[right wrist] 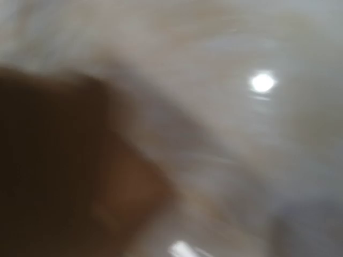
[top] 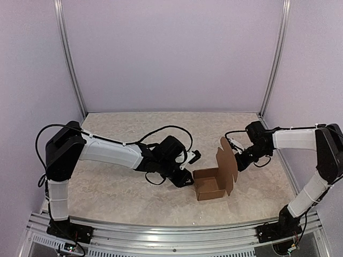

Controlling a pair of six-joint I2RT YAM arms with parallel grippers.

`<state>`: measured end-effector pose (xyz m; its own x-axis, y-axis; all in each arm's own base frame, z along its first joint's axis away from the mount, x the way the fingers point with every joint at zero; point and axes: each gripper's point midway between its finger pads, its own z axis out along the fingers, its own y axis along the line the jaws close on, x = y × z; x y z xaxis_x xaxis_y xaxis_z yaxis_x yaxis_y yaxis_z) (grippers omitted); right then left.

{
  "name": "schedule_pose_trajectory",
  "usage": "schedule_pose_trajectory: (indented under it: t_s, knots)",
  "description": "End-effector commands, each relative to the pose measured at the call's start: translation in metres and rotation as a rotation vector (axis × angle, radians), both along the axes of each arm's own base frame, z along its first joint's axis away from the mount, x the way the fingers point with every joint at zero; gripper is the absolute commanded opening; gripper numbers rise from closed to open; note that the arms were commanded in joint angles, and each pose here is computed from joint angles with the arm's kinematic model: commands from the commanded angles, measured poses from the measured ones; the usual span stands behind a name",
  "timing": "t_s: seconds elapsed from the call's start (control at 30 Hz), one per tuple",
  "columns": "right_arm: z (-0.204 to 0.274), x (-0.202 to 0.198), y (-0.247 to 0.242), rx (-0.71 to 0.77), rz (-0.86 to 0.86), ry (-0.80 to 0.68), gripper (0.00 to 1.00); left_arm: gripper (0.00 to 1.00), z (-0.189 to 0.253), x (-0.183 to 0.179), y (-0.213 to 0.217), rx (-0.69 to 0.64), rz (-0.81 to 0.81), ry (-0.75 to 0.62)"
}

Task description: Fold the paper box

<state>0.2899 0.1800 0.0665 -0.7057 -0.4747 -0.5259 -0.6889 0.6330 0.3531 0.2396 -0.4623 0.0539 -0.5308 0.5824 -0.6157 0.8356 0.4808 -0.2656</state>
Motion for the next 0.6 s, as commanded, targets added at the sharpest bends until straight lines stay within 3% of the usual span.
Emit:
schedule_pose_trajectory:
  t_s: [0.0,0.3,0.57]
  knots:
    - [-0.021,-0.04,0.045,0.054,0.189,0.168,0.0,0.28,-0.003,0.002,-0.012,-0.001,-0.02,0.013]
    - [-0.036,-0.05,0.066,0.099,0.236,0.297,0.0,0.28,0.0,0.012,-0.039,-0.07,-0.011,0.034]
    - [-0.022,-0.009,0.04,-0.003,0.142,0.17,0.0,0.38,-0.009,-0.017,0.013,0.072,-0.006,0.088]
